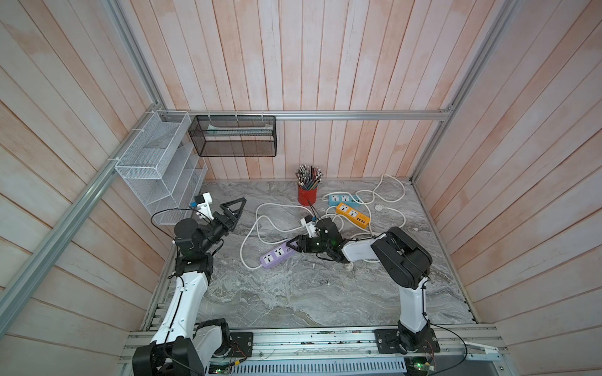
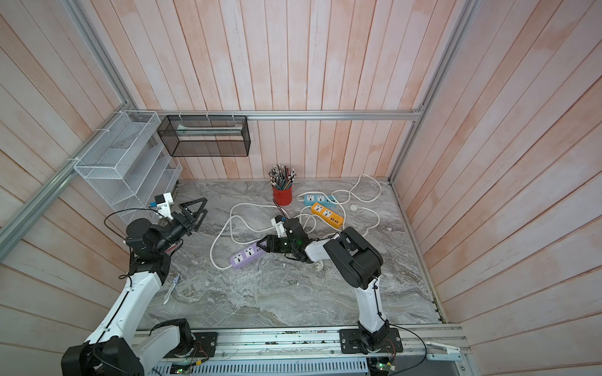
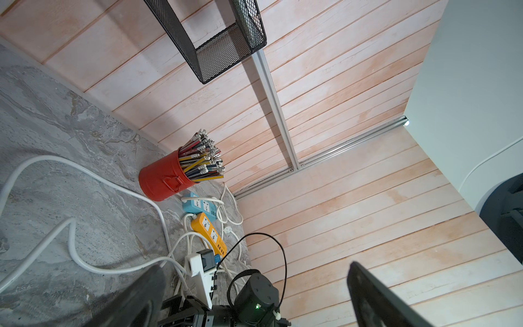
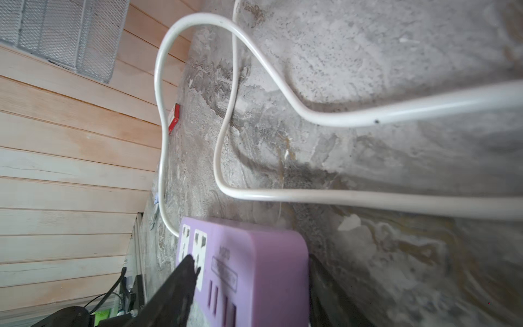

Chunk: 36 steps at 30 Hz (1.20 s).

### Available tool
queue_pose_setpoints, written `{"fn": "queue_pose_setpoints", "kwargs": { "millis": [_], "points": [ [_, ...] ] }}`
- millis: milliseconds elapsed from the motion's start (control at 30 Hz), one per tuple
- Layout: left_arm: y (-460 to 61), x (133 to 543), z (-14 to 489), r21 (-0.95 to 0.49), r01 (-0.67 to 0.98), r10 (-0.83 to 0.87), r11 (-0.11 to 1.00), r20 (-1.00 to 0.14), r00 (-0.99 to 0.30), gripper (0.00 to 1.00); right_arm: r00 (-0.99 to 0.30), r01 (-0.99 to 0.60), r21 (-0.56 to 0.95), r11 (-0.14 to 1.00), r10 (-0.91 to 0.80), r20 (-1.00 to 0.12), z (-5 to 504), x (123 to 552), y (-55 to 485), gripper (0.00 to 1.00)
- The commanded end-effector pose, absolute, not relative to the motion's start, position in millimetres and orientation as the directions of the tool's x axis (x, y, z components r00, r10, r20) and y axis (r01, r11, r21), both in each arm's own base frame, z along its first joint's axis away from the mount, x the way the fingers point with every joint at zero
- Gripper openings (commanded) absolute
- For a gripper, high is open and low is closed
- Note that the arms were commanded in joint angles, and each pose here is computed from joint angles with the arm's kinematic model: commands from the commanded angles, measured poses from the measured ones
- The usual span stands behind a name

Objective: Unwrap the cord wrapped around the power strip
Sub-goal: Place the power strip at the center of the board, then reset both arms

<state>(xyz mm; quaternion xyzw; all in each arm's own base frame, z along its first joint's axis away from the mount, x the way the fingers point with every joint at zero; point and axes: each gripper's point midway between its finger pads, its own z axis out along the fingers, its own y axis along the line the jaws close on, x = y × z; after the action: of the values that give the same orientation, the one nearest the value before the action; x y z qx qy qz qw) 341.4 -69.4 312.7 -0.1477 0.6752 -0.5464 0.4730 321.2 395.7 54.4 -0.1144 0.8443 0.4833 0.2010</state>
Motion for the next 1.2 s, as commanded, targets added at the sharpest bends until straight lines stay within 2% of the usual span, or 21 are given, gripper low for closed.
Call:
{"fn": "queue_pose_setpoints", "kwargs": {
  "millis": [0, 267, 467, 633, 833, 933, 1167],
  "points": [
    [-68.9, 339.9, 326.9, -0.858, 0.36, -0.712, 0.366, -0.507, -0.486, 1.0, -0.881, -0.401, 0.716, 0.571, -0.026, -0.473, 46.6, 315.1, 385.3, 0.65],
    [-68.5, 339.3, 327.8, -0.854, 0.361, -0.71, 0.374, -0.514, -0.481, 1.0, -0.854, -0.421, 0.598, 0.682, -0.075, -0.515, 41.0, 313.8, 366.4, 0.81],
    [-68.2, 338.8, 332.0, -0.841, 0.371, -0.701, 0.394, -0.536, -0.47, 1.0, -0.79, -0.474, 0.508, 0.72, -0.094, -0.605, 78.3, 323.3, 357.8, 0.98],
    [-64.4, 338.1, 338.8, -0.816, 0.371, -0.692, 0.444, -0.575, -0.436, 1.0, -0.702, -0.541, 0.418, 0.73, -0.118, -0.703, 131.9, 333.2, 349.8, 0.99],
    [-56.5, 336.2, 344.3, -0.766, 0.356, -0.67, 0.536, -0.642, -0.373, 1.0, -0.635, -0.546, 0.399, 0.737, -0.054, -0.77, 189.5, 349.3, 324.7, 0.99],
    [-46.0, 335.6, 340.0, -0.716, 0.315, -0.643, 0.623, -0.698, -0.316, 1.0, -0.604, -0.519, 0.376, 0.768, -0.018, -0.797, 206.4, 360.8, 296.1, 0.99],
    [-11.5, 331.8, 313.9, -0.601, 0.13, -0.574, 0.788, -0.795, -0.196, 1.0, -0.536, -0.363, 0.335, 0.87, 0.099, -0.839, 229.3, 387.0, 190.1, 0.98]
  ]
}}
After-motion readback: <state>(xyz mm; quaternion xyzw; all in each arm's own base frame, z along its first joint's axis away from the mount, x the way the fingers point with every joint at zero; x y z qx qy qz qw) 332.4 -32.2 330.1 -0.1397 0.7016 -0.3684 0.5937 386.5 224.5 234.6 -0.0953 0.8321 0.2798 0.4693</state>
